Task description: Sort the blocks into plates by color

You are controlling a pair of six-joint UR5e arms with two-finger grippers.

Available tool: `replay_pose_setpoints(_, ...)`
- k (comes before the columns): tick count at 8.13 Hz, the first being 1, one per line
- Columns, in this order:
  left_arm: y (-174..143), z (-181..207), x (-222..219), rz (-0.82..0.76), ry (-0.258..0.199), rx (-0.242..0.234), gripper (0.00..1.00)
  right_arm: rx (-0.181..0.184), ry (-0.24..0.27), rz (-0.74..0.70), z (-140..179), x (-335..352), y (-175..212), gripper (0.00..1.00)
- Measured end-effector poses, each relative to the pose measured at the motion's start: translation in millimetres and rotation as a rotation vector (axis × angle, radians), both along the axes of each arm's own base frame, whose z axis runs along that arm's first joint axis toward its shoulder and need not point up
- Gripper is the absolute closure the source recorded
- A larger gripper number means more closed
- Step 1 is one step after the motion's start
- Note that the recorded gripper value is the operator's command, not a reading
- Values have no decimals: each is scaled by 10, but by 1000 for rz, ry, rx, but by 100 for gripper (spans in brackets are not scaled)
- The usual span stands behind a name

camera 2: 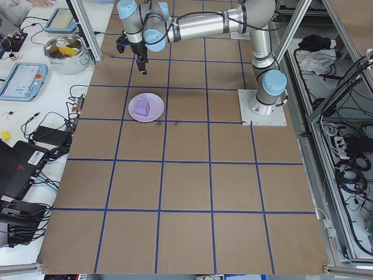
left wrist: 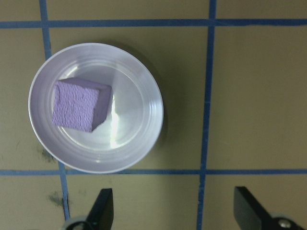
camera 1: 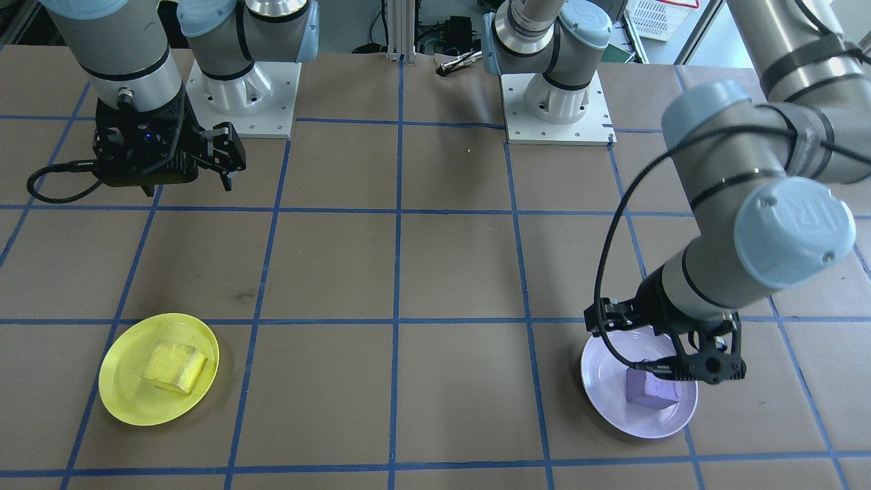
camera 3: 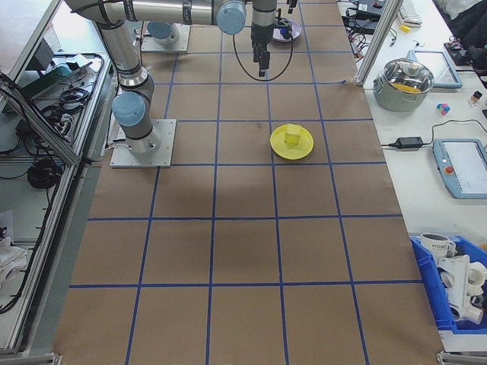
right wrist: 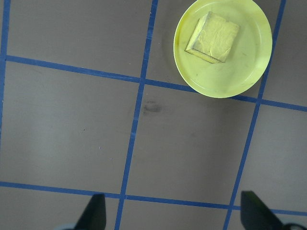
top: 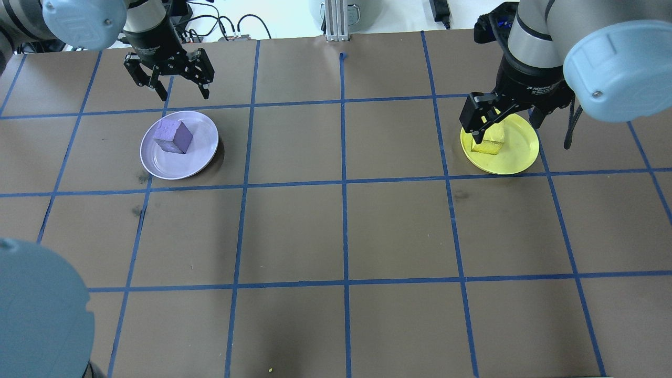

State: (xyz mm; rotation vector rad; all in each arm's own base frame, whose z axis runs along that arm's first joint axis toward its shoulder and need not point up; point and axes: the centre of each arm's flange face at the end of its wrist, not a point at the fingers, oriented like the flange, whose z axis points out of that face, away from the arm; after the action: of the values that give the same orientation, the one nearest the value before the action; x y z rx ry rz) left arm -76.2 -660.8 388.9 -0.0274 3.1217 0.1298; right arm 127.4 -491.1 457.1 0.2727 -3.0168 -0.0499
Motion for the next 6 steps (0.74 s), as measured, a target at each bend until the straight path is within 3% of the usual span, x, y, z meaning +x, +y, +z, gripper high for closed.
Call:
replay_pose_setpoints(3,692,1050,-498,71,50,-118,12,-2,8,6,9,-8,2,0)
replay_pose_setpoints(6,1363,1438,-589,97,54,-162,11,-5,8,12,13,-8,-1,0)
